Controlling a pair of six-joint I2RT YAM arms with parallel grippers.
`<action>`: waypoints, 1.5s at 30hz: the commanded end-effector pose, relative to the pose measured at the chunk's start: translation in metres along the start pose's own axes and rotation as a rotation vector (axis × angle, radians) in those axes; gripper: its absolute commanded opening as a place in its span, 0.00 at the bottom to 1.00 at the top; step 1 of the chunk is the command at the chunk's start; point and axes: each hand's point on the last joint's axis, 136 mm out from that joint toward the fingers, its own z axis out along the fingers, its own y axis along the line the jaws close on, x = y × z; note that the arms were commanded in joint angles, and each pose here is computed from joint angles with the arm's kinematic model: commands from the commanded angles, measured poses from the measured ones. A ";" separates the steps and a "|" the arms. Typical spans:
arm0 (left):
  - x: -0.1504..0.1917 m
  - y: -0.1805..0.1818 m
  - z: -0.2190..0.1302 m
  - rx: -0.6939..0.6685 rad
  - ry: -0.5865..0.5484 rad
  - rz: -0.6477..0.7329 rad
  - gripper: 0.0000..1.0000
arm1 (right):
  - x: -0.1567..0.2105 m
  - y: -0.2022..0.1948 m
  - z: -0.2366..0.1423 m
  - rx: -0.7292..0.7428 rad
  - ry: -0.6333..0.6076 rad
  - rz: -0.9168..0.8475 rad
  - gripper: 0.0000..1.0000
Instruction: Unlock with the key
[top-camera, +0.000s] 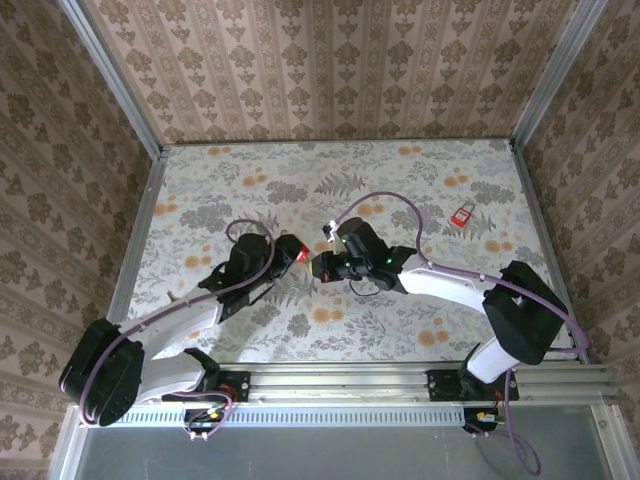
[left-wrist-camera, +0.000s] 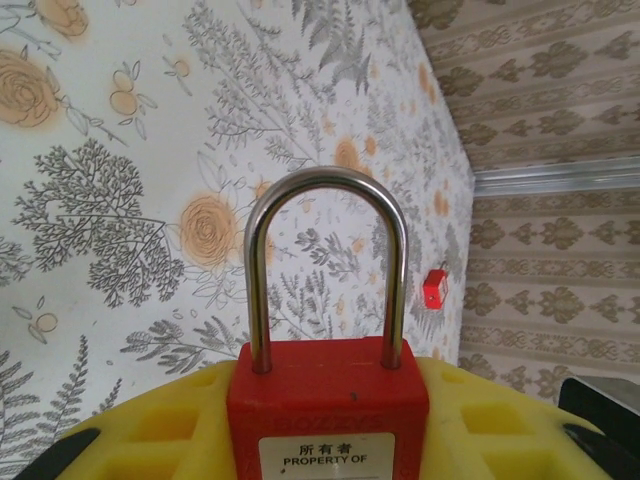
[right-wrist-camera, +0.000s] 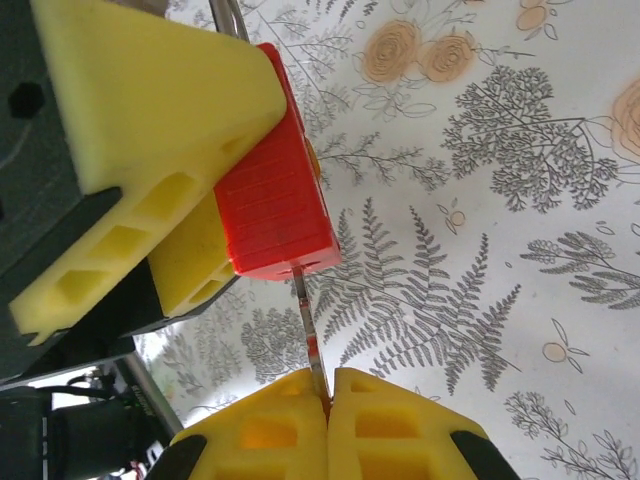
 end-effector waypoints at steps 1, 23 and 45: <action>0.057 -0.031 -0.009 0.169 0.225 0.030 0.00 | -0.062 0.034 -0.008 -0.158 -0.208 0.001 0.00; 0.094 -0.030 0.001 0.013 0.355 0.052 0.00 | -0.074 0.051 -0.033 0.135 -0.400 -0.272 0.00; 0.126 -0.031 0.013 0.029 0.446 0.058 0.00 | -0.087 0.092 -0.057 -0.192 -0.391 -0.358 0.00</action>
